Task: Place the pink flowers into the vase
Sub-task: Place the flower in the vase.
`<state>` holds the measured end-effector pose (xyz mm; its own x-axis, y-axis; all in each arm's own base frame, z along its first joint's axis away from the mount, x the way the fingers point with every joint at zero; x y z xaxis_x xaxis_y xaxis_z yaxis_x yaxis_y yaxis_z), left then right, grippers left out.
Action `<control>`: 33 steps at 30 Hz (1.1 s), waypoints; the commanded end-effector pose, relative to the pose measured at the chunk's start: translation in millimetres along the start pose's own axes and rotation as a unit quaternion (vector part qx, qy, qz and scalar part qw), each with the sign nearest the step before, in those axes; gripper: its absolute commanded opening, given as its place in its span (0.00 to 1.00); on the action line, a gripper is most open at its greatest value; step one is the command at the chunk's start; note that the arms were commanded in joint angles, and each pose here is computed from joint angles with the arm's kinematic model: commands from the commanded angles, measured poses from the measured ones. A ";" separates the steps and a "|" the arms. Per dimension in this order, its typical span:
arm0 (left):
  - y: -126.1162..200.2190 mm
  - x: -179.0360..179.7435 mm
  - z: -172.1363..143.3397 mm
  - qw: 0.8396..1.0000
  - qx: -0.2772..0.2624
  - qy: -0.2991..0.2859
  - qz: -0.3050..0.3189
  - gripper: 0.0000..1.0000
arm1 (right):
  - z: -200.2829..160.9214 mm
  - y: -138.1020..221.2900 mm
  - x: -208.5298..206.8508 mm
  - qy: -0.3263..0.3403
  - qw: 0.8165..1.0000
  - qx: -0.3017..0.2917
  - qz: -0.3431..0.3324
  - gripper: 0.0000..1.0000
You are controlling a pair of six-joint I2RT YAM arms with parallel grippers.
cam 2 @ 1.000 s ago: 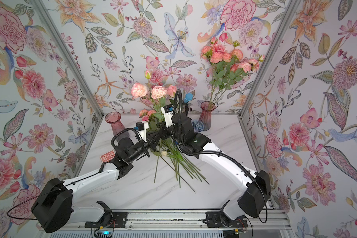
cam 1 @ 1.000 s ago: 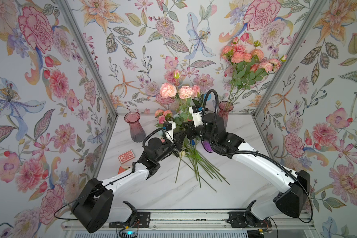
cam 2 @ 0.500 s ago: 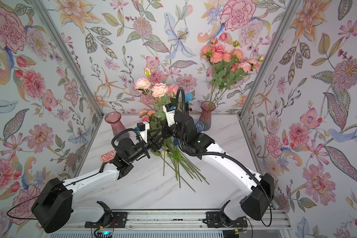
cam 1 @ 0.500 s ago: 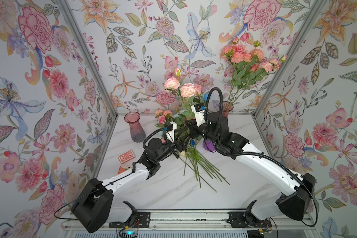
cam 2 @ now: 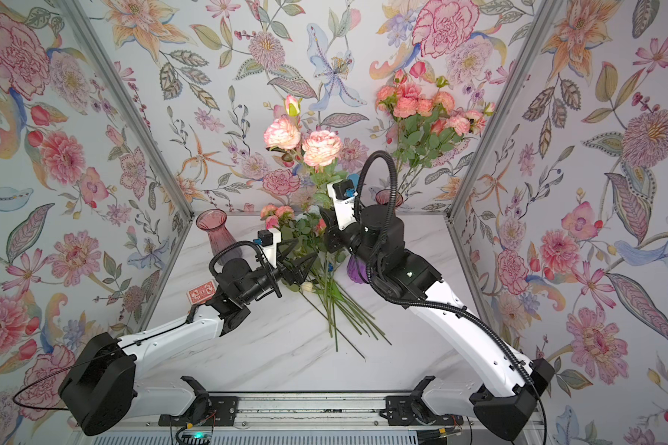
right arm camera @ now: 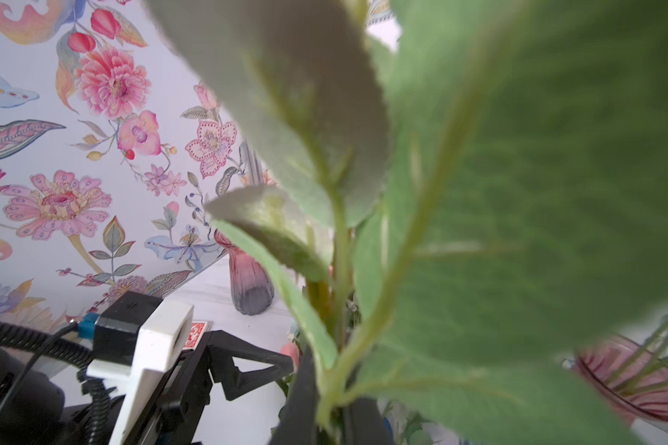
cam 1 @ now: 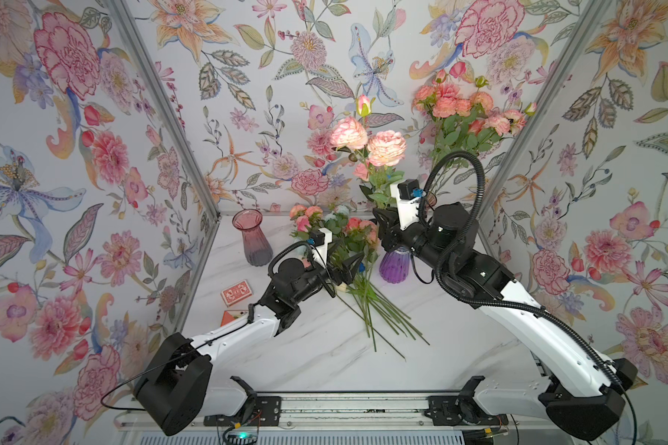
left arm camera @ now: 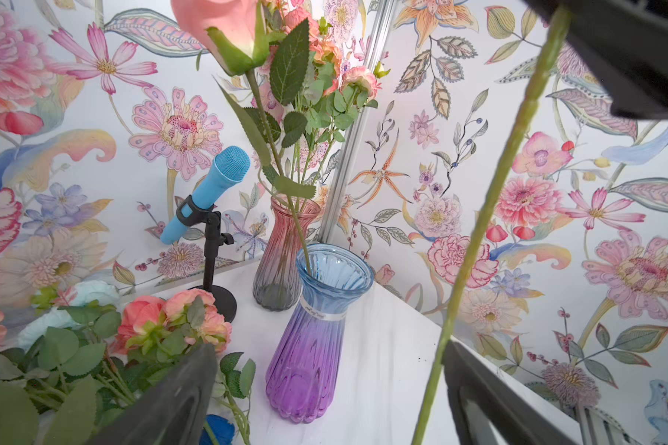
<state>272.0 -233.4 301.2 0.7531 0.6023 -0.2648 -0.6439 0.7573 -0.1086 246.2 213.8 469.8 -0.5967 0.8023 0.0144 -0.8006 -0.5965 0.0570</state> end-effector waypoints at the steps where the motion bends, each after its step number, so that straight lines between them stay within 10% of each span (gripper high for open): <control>1: -2.9 -3.9 3.1 1.000 -0.001 -0.009 -0.006 1.00 | 22.2 21.2 -18.1 0.017 0.999 -0.027 -0.032 0.00; 23: -4.1 -3.7 1.0 1.000 0.007 -0.018 -0.001 1.00 | 108.9 53.0 -127.7 0.002 0.972 -0.132 -0.193 0.00; 33: -3.2 -3.9 3.6 1.000 0.005 -0.025 0.000 1.00 | 70.6 3.0 -156.4 -0.030 0.977 -0.085 -0.191 0.00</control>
<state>272.6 -234.3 295.4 0.7487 0.6143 -0.2494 -0.6475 0.7582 -0.0763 331.8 83.7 549.3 -0.2249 0.9725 0.0596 -0.9704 -0.2181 -0.1038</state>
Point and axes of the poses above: each gripper's point midway between its finger pads, its own y axis back along the fingers, its own x axis along the line the jaws close on, z = x × y, the point moved 8 cm from there along y, back along the fingers
